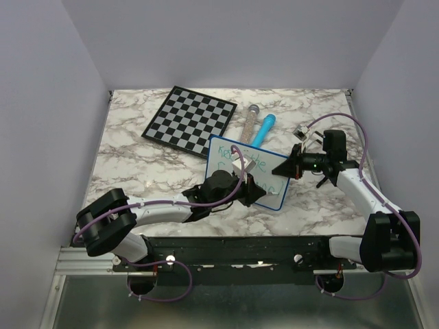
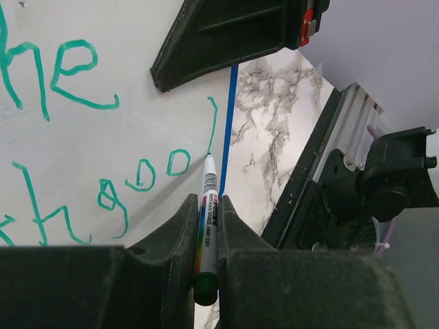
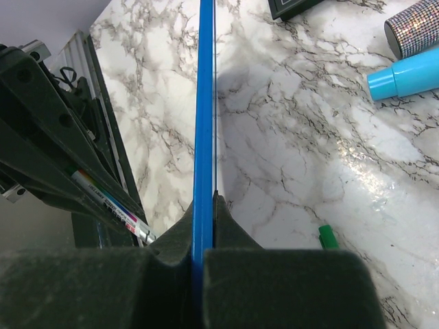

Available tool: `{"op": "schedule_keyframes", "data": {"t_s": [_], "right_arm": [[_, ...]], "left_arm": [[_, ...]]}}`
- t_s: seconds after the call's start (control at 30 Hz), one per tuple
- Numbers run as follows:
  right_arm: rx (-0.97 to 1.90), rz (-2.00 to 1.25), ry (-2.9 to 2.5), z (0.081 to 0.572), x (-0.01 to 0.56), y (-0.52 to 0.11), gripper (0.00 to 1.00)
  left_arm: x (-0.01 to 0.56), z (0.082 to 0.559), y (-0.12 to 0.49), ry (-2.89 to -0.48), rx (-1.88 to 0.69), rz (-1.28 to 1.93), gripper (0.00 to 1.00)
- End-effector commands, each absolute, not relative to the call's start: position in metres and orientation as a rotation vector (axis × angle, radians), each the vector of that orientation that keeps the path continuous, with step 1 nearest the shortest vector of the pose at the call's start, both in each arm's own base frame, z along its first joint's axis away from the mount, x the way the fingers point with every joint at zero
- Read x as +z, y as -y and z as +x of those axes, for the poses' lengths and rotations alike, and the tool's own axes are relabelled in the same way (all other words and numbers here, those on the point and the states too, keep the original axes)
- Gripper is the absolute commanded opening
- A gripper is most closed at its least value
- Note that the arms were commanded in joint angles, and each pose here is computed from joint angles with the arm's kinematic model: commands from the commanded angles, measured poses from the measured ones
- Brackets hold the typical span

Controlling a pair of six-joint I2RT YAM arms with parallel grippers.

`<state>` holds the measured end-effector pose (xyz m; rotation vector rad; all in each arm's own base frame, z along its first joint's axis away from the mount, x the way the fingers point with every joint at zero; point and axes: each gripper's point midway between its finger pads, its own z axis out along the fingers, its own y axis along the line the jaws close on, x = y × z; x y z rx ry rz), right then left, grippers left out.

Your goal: Write a sentence on the whiteboard

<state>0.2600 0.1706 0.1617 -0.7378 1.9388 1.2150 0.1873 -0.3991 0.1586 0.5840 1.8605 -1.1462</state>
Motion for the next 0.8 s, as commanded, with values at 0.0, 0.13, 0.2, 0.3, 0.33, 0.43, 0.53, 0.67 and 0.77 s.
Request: {"op": "schedule_keyframes", "data": {"t_s": [0.0, 0.13, 0.2, 0.3, 0.33, 0.43, 0.53, 0.67, 0.77], "right_arm": [[1.284, -0.793, -1.847, 0.253, 0.184, -0.178, 0.01], [1.282, -0.793, -1.848, 0.253, 0.183, -0.178, 0.01], [1.283, -0.792, -1.849, 0.253, 0.183, -0.178, 0.01], [1.281, -0.794, -1.847, 0.253, 0.183, -0.178, 0.01], [1.281, -0.794, -1.847, 0.253, 0.183, -0.178, 0.01], [1.283, -0.792, -1.849, 0.253, 0.183, -0.178, 0.01], [1.282, -0.793, -1.848, 0.253, 0.183, -0.178, 0.01], [1.284, -0.793, -1.847, 0.253, 0.184, -0.178, 0.01], [1.282, -0.793, -1.848, 0.253, 0.183, -0.178, 0.01]], "left_arm": [[0.18, 0.196, 0.406, -1.79, -1.174, 0.563, 0.0], [0.181, 0.199, 0.404, -1.787, -1.165, 0.553, 0.0], [0.181, 0.2, 0.403, -1.784, -1.164, 0.547, 0.0], [0.183, 0.201, 0.402, -1.774, -1.169, 0.537, 0.0], [0.185, 0.202, 0.402, -1.769, -1.168, 0.532, 0.0], [0.185, 0.205, 0.399, -1.765, -1.162, 0.515, 0.0], [0.18, 0.207, 0.395, -1.784, -1.143, 0.503, 0.0], [0.174, 0.21, 0.388, -1.803, -1.117, 0.487, 0.0], [0.171, 0.209, 0.385, -1.816, -1.108, 0.485, 0.0]]}}
